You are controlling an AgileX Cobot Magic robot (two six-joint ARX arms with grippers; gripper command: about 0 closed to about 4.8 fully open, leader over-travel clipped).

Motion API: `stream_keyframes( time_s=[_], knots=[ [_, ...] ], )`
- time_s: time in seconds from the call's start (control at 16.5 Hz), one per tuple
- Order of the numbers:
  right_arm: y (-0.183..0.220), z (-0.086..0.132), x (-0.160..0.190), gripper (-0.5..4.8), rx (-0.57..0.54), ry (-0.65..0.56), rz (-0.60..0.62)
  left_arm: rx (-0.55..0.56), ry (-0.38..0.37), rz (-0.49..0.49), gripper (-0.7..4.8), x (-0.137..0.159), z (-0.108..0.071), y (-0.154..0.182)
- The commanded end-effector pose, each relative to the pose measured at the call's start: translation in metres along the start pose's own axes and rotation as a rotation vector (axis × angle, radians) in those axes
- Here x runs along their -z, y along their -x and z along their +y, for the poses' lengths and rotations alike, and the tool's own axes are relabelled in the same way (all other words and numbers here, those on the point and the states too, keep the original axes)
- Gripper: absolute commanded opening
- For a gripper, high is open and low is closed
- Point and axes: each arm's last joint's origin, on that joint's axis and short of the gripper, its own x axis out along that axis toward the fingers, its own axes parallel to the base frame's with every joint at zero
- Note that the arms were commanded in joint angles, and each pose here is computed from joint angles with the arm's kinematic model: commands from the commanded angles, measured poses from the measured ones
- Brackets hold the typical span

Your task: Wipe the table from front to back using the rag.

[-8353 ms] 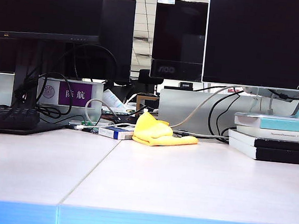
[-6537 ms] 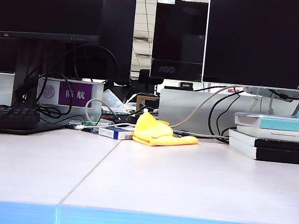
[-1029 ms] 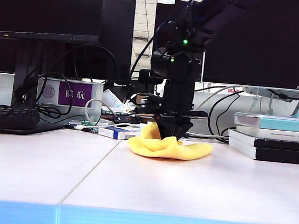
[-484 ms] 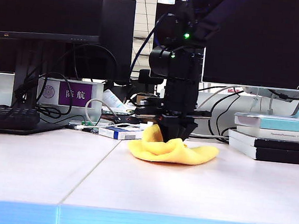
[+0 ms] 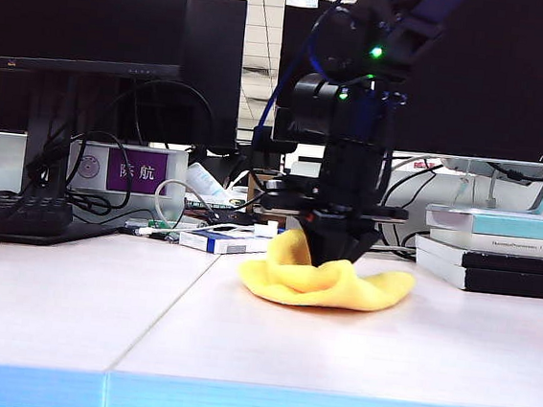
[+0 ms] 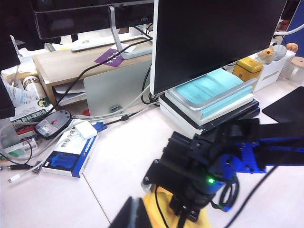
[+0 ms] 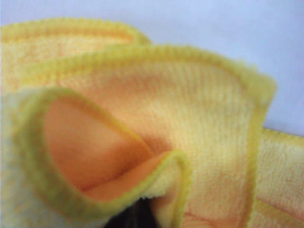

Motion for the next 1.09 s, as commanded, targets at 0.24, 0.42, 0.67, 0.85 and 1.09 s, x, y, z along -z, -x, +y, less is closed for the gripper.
stream_keyframes(
  time_s=[0.24,0.42,0.67,0.85,1.09],
  knots=[
    [-0.016,0.022,0.055,-0.07,-0.062,0.04,0.244,0.004,-0.004,-0.032,-0.05,-0.004,-0.001,0.005],
    [-0.013,0.046,0.071,-0.07,-0.078,0.088,0.24,0.004,-0.004,-0.031,-0.05,-0.004,-0.001,0.005],
    [-0.011,0.069,0.103,-0.06,-0.114,0.111,0.255,0.004,-0.004,-0.031,-0.05,-0.004,-0.001,0.005],
    [-0.005,0.076,0.117,-0.06,-0.118,0.128,0.243,0.004,-0.004,-0.029,-0.05,-0.004,-0.001,0.005],
    [0.009,0.08,0.137,-0.06,-0.119,0.126,0.229,0.004,-0.003,-0.028,-0.05,-0.004,-0.001,0.005]
  ],
)
